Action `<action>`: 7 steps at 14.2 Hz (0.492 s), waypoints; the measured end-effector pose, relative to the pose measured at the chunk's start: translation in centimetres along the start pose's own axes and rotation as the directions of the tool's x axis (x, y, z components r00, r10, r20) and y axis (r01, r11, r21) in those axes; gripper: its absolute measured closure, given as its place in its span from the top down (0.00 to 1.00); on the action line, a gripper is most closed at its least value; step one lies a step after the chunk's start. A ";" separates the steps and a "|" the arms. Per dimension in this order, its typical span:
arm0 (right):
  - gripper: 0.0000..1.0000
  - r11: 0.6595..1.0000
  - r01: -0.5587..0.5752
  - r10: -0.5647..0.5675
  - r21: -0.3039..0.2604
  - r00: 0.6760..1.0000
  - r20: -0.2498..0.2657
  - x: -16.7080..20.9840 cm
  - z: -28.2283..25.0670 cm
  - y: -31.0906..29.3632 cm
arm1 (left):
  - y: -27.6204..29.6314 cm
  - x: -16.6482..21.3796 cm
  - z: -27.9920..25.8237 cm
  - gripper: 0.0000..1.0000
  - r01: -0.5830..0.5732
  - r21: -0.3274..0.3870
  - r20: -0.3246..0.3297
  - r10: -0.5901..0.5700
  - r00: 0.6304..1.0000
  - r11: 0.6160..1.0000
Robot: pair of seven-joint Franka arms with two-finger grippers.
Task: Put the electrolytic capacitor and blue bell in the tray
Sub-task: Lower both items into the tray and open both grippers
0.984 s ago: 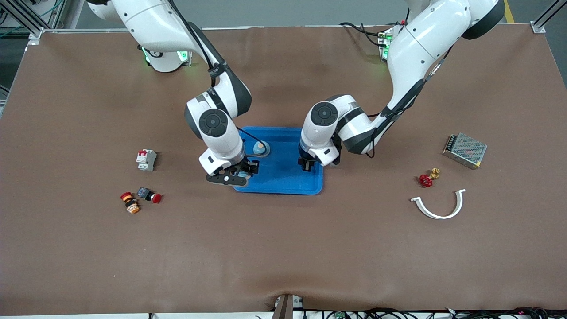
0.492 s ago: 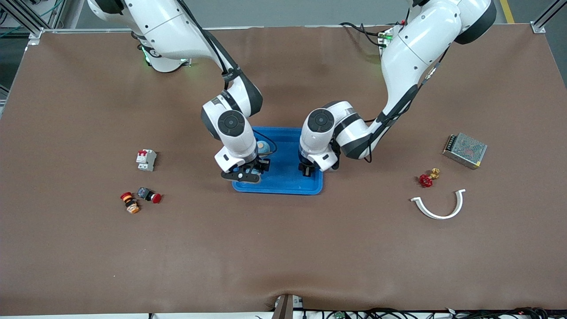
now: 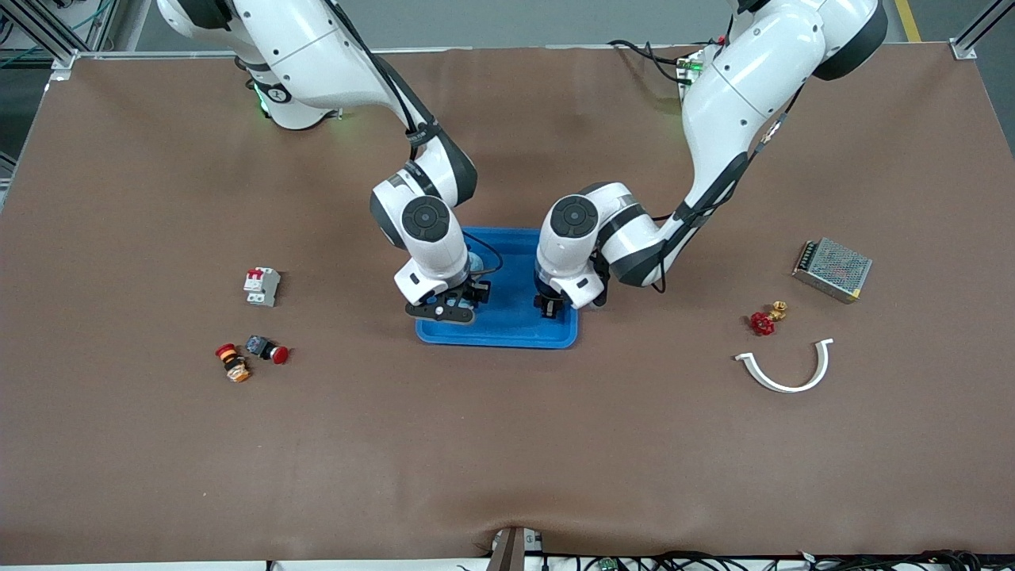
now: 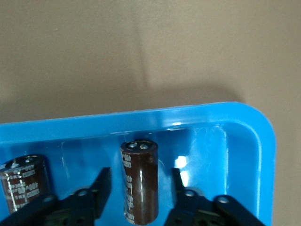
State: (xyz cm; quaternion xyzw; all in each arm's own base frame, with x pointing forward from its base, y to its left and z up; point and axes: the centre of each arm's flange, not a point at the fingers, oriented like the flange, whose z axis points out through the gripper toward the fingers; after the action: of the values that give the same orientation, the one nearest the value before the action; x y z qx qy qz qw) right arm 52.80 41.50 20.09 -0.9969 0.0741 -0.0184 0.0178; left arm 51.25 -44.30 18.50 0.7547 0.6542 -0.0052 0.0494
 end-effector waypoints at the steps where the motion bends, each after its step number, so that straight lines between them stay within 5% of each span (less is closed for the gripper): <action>1: 0.67 1.000 0.000 0.000 0.000 1.000 0.000 0.0 0.4 0.0 | 0.3 0.0 -0.2 0.72 0.002 -0.006 0.002 -0.002 1.000 1.000; 4: 0.67 1.000 0.002 -0.002 -0.003 1.000 0.002 -0.2 1.2 0.0 | 0.9 0.2 -0.7 1.00 0.009 -0.012 -0.004 -0.009 1.000 1.000; 7: 0.67 1.000 0.003 -0.003 -0.003 1.000 0.001 -0.2 1.3 0.0 | 1.6 0.4 -1.2 1.00 0.015 -0.007 -0.027 -0.015 1.000 1.000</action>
State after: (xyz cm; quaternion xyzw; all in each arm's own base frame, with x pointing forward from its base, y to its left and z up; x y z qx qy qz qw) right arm 52.61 41.57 18.78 -0.9971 0.0727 -0.0177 0.0165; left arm 52.86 -44.03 19.78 0.7495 0.6606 0.0066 0.0432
